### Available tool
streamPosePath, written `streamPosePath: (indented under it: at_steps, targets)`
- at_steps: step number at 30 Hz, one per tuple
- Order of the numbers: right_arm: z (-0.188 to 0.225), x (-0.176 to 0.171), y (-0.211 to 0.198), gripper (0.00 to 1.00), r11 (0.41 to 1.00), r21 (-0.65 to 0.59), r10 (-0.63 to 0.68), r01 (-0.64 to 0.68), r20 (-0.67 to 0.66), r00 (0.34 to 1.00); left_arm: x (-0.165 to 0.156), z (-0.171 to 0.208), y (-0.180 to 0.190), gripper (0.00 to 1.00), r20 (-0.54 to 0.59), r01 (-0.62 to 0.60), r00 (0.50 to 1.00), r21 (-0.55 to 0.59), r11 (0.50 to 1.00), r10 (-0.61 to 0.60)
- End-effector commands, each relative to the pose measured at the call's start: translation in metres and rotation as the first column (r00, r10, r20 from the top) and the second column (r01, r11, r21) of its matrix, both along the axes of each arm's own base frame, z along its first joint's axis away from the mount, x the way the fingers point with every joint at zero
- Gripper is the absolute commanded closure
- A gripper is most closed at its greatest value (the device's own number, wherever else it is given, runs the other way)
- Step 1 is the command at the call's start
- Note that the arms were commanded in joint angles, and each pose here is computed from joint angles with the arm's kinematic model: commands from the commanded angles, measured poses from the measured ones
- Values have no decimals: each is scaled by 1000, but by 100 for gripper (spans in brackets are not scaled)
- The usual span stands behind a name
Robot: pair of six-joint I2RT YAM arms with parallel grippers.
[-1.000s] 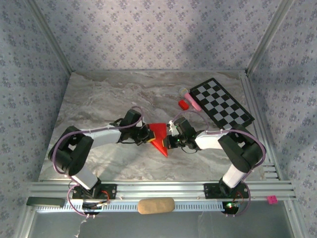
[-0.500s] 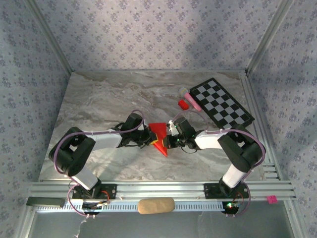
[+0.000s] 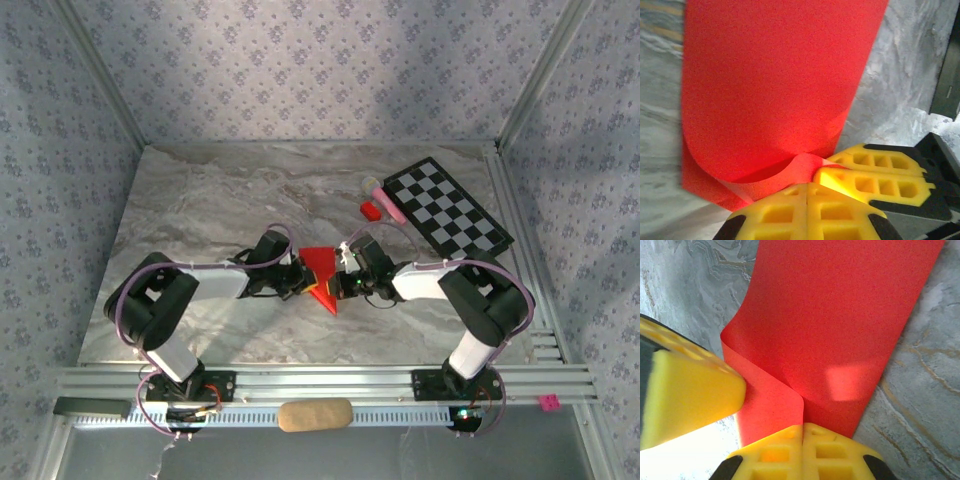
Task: Fold a paper plane with a square sheet of paper (pick it up from the middle)
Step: Third fold the triangle at the center of the table.
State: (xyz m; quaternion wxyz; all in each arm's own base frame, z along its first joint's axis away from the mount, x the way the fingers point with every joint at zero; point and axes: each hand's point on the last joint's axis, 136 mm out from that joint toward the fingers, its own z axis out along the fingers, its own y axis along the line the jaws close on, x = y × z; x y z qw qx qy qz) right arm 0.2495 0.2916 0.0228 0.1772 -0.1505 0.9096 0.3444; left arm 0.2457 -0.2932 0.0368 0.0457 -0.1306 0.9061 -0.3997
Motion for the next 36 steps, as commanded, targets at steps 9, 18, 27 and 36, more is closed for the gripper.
streamPosePath:
  at_steps: [9,18,27,36]
  targets:
    - [-12,-2,-5,97,998,-52,-24,22,-37,999,-9,-31,15,100,-25,6,1000,101,995,-3]
    - [5,1,1,89,1000,-13,-23,22,-29,999,-13,-42,20,100,-44,23,999,141,990,-17]
    - [42,6,-27,59,993,-5,-115,115,-13,993,-16,-47,22,100,-55,36,998,159,987,-28]
    - [53,-33,19,91,994,88,77,-67,-114,991,-15,-46,21,100,-53,38,998,158,987,-30]
